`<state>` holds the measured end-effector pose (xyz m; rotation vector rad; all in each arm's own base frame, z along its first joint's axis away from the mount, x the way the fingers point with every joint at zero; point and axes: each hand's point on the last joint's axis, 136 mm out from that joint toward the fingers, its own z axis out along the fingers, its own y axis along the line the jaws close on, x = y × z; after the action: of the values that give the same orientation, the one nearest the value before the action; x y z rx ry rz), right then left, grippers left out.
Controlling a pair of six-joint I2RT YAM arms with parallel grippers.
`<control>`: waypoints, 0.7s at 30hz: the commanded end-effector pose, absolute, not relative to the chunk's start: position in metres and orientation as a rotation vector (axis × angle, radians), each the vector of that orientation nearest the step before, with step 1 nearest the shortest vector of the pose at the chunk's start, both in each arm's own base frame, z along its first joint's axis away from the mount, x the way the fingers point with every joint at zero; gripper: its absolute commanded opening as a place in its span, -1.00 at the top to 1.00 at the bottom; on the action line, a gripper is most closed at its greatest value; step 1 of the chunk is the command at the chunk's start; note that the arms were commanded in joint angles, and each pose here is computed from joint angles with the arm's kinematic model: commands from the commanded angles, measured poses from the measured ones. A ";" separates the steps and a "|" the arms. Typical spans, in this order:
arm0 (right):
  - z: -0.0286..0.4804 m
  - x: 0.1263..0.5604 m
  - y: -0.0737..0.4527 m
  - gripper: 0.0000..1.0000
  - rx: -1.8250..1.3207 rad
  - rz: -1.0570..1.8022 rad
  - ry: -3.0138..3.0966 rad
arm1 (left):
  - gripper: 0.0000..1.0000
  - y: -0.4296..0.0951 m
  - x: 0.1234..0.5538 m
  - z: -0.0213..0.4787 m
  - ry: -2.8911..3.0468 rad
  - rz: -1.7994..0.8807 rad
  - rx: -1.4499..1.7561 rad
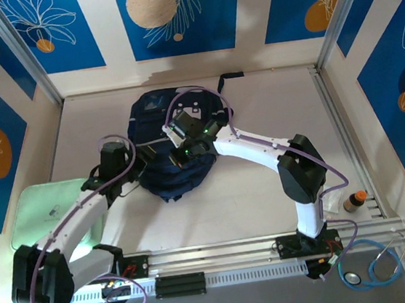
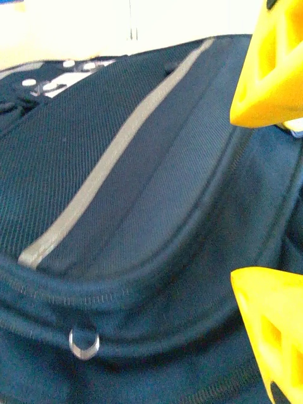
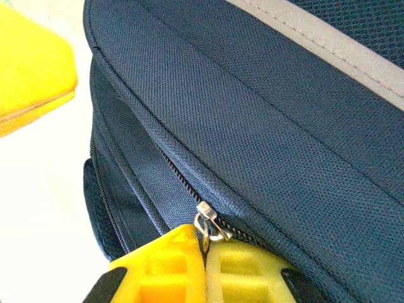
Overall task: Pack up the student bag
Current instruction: Zip the student bag at the center of the table.
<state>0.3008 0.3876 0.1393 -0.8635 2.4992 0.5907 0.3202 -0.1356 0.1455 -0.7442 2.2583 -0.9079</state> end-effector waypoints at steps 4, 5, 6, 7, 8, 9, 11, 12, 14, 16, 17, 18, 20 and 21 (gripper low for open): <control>0.159 0.280 0.411 1.00 -0.948 0.740 2.440 | -0.11 -0.163 0.346 0.160 2.169 -1.082 -0.694; 0.158 0.279 0.411 1.00 -0.951 0.741 2.442 | -0.07 -0.164 0.348 0.158 2.172 -1.079 -0.696; 0.157 0.278 0.411 1.00 -0.950 0.740 2.444 | -0.03 -0.166 0.350 0.156 2.176 -1.079 -0.697; 0.157 0.278 0.410 1.00 -0.949 0.739 2.448 | 0.02 -0.168 0.351 0.154 2.179 -1.080 -0.697; 0.155 0.278 0.409 1.00 -0.946 0.735 2.451 | 0.08 -0.169 0.352 0.151 2.185 -1.079 -0.697; 0.154 0.278 0.408 1.00 -0.945 0.726 2.453 | 0.15 -0.169 0.352 0.149 2.190 -1.075 -0.703; 0.149 0.279 0.404 1.00 -0.937 0.694 2.463 | 0.33 -0.166 0.351 0.142 2.207 -1.046 -0.722; 0.147 0.280 0.401 1.00 -0.931 0.671 2.467 | 0.42 -0.163 0.350 0.139 2.213 -1.021 -0.730; 0.138 0.284 0.388 1.00 -0.901 0.596 2.482 | 0.57 -0.155 0.349 0.135 2.227 -0.947 -0.740; 0.127 0.287 0.374 1.00 -0.870 0.535 2.509 | 0.72 -0.149 0.348 0.134 2.243 -0.889 -0.736; 0.122 0.289 0.364 1.00 -0.846 0.503 2.529 | 0.78 -0.147 0.348 0.134 2.248 -0.869 -0.727; 0.117 0.290 0.356 1.00 -0.827 0.477 2.546 | 0.81 -0.146 0.348 0.134 2.253 -0.857 -0.724; 0.108 0.292 0.337 1.00 -0.782 0.423 2.579 | 0.89 -0.145 0.348 0.132 2.262 -0.842 -0.721; 0.105 0.292 0.329 1.00 -0.763 0.405 2.590 | 0.91 -0.145 0.348 0.131 2.265 -0.837 -0.720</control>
<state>0.2932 0.3596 0.0976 -0.8350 2.5568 0.4807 0.3376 -0.1507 0.1178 -0.7779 2.3018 -0.9069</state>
